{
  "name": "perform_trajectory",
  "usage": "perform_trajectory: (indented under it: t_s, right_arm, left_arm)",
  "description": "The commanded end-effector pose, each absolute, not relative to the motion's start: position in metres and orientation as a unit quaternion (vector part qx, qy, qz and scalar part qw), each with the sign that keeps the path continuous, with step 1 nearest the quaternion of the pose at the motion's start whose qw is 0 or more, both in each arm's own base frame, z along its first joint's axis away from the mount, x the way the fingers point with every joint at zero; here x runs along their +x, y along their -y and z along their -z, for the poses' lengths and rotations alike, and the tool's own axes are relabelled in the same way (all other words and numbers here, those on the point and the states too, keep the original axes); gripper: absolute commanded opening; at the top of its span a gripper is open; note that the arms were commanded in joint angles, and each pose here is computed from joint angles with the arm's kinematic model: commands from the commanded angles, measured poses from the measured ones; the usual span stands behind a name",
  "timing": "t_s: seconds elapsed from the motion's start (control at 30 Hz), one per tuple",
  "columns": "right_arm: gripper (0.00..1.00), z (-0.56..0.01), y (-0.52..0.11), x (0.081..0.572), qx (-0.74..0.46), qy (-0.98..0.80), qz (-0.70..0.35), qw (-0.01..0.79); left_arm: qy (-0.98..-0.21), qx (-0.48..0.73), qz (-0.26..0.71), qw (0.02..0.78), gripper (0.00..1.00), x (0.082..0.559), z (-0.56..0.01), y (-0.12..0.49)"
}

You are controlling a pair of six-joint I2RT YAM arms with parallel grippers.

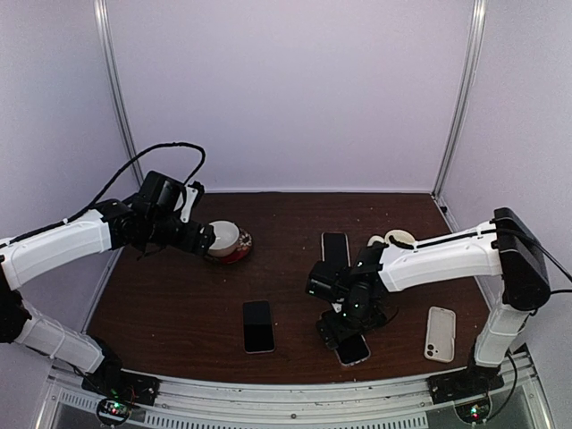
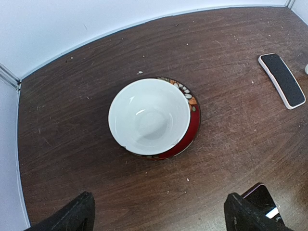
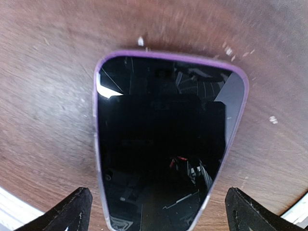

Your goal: Put the phone into the phone case

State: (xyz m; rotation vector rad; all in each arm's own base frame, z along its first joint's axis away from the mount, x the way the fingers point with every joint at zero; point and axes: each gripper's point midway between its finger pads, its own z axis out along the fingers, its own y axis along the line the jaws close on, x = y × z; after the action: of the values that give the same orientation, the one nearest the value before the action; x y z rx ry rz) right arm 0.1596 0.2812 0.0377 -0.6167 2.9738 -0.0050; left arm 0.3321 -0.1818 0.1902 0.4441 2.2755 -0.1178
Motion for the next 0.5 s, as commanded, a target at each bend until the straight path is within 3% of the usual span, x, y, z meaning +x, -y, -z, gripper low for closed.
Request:
perform_trajectory:
  t_s: [0.0, 0.27, 0.47]
  right_arm:
    - [0.99, -0.025, -0.28, 0.15, -0.19, -0.981, -0.008, 0.025]
    - [0.99, -0.012, -0.271, 0.138, -0.193, -0.981, -0.003, -0.003]
    - [0.81, -0.005, -0.266, 0.139, -0.197, -0.98, 0.015, -0.007]
  left_arm:
    - [-0.891, 0.172, 0.047, 0.417, 0.97, 0.34, -0.206, 0.183]
    - [-0.891, 0.173, 0.048, 0.416, 0.97, 0.34, -0.205, 0.183]
    - [-0.892, 0.173, 0.046, 0.416, 0.97, 0.34, -0.204, 0.183]
